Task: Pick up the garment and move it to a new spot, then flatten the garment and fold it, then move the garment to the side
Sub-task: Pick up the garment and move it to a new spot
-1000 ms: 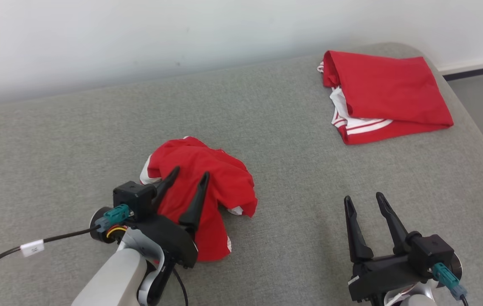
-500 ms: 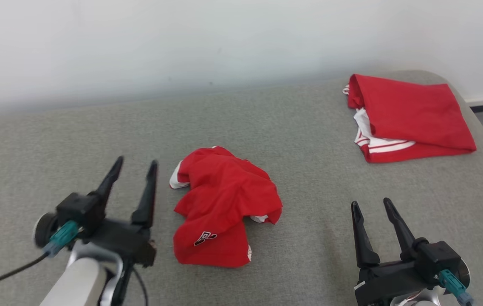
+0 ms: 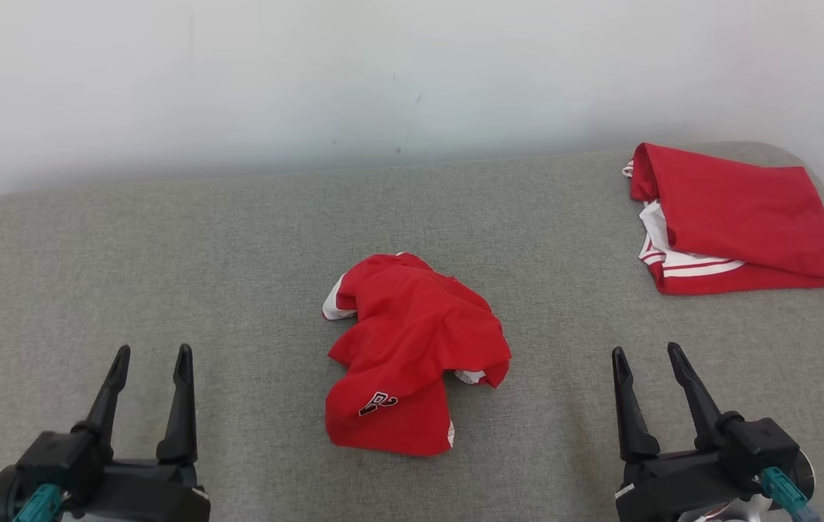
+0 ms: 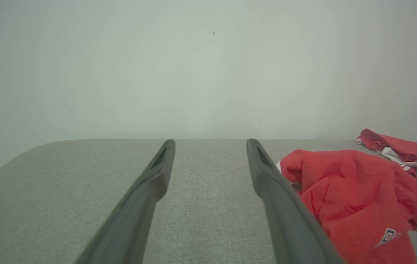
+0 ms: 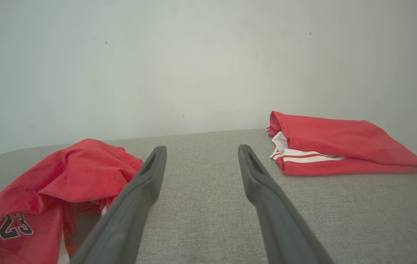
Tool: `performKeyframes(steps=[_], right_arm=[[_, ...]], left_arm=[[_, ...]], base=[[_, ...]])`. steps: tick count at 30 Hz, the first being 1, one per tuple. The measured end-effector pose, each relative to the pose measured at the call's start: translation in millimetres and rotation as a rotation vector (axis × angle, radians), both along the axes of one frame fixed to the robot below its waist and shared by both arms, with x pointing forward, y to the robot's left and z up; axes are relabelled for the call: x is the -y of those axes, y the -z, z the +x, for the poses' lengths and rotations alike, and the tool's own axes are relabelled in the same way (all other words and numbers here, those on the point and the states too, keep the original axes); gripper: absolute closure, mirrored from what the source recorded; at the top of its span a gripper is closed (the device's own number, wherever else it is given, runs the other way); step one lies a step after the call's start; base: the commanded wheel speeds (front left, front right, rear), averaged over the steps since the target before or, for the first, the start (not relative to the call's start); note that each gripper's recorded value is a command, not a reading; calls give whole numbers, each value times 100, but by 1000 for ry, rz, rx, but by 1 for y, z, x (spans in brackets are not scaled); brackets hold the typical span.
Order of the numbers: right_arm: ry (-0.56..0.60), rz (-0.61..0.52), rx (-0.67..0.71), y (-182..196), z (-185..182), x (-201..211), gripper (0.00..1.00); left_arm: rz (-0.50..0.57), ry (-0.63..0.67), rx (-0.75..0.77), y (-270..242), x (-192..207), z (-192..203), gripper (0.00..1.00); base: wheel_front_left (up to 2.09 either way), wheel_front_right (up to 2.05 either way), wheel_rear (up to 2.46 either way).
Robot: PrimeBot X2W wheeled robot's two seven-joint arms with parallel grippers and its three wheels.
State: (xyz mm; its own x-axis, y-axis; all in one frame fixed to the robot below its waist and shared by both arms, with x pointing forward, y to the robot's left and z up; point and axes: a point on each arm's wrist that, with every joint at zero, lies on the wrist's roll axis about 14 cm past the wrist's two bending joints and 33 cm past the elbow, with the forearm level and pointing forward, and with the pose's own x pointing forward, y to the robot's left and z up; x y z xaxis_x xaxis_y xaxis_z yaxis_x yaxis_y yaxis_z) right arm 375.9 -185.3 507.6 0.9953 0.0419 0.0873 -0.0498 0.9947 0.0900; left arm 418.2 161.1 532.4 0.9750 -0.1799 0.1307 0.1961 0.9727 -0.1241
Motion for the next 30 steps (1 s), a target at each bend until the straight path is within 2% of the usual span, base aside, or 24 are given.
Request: performKeyframes(steps=[13,30], right_arm=[[-11,1,-9,3,-1,-4,0],[-26,3,-21,7,-1,-9,0]], left_arm=[[-3,-110,-35,21,-22,-35,0],[-23,-207,-15,17,-45,-52,0]], base=[[0,0,0],[0,0,0]])
